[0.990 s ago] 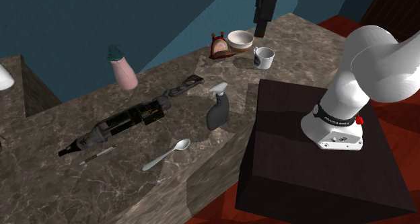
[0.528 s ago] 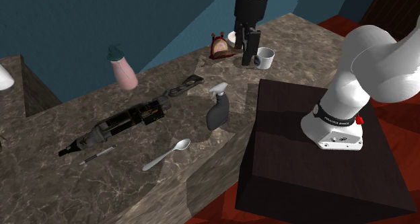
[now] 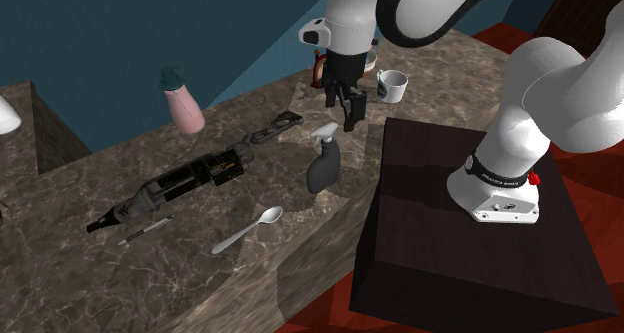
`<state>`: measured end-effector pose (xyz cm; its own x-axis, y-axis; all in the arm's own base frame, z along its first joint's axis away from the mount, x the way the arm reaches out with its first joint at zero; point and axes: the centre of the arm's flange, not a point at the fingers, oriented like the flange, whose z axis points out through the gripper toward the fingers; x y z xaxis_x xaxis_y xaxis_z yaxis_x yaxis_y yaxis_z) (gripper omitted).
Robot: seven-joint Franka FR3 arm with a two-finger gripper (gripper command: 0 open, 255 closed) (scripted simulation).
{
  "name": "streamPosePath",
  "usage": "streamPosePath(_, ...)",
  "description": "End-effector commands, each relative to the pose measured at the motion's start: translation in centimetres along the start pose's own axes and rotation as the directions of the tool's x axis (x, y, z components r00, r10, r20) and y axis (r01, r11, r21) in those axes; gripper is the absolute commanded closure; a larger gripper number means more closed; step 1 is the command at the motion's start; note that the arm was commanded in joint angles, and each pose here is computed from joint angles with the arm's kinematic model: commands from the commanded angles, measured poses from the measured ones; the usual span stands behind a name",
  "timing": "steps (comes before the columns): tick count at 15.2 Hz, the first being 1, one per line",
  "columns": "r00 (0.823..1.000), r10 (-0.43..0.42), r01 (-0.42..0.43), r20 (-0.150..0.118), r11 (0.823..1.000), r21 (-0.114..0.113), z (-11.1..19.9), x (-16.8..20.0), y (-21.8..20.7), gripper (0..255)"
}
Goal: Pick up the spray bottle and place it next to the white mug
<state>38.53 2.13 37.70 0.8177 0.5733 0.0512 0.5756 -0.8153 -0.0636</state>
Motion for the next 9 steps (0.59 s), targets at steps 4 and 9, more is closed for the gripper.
streamPosePath(4, 1.000, -0.017, 0.017, 0.000, 1.000, -0.002, 2.9, 0.2, 0.3, 0)
streamPosePath(9, 1.000, -0.017, 0.017, 0.000, 1.000, -0.002, 4.3, 0.2, 0.3, 0)
